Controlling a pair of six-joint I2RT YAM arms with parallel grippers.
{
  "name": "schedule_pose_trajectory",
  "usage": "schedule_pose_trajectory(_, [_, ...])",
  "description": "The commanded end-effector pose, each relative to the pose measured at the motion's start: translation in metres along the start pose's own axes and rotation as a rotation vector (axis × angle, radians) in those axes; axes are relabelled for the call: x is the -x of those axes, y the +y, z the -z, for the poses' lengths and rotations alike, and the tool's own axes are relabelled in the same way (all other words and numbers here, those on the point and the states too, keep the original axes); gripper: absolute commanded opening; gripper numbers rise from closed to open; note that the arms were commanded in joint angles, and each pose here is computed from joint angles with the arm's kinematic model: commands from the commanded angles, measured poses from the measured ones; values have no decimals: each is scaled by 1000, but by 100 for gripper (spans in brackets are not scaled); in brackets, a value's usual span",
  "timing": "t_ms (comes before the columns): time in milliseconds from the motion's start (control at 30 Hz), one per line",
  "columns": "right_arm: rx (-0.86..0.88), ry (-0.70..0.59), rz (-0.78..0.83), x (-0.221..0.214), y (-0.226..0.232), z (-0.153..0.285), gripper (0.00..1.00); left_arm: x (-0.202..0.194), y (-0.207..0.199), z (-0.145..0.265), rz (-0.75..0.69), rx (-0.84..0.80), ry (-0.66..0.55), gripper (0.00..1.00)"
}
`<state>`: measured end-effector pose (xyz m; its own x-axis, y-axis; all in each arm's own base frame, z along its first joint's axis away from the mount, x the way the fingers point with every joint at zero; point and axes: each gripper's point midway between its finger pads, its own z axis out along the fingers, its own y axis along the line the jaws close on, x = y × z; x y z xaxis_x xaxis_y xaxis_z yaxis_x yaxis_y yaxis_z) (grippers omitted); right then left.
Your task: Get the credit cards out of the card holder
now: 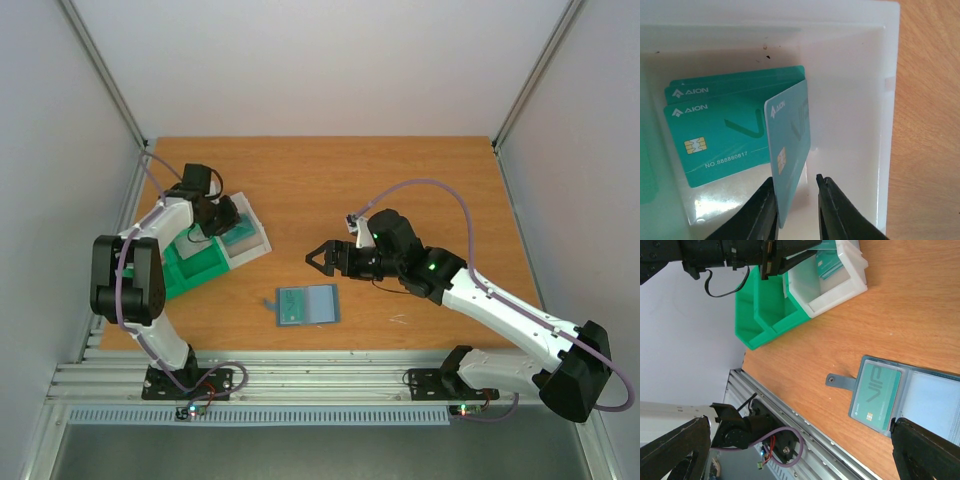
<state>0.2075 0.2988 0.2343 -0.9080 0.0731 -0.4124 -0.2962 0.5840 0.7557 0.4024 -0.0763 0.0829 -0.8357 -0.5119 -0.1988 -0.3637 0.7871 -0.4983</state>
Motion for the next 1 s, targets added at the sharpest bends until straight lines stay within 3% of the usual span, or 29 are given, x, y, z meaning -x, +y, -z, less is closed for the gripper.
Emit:
schedule_pose_trajectory(0, [10, -24, 32, 7, 9, 7, 99, 15, -5, 11, -28, 16, -48, 25])
schedule_pose_trajectory(233, [-19, -14, 56, 3, 5, 11, 98, 22, -7, 31, -47, 49, -100, 50])
schedule_pose_trajectory(467, [-71, -117, 52, 10, -5, 31, 99, 13, -15, 53, -69, 21, -94, 65])
schedule_pose_trajectory(767, [-43, -42, 11, -1, -6, 18, 98, -25, -27, 80, -107, -83, -25, 70])
schedule_pose_trajectory(967, [-61, -8, 8, -6, -17, 3, 92, -68, -44, 104, -171, -203, 87, 69])
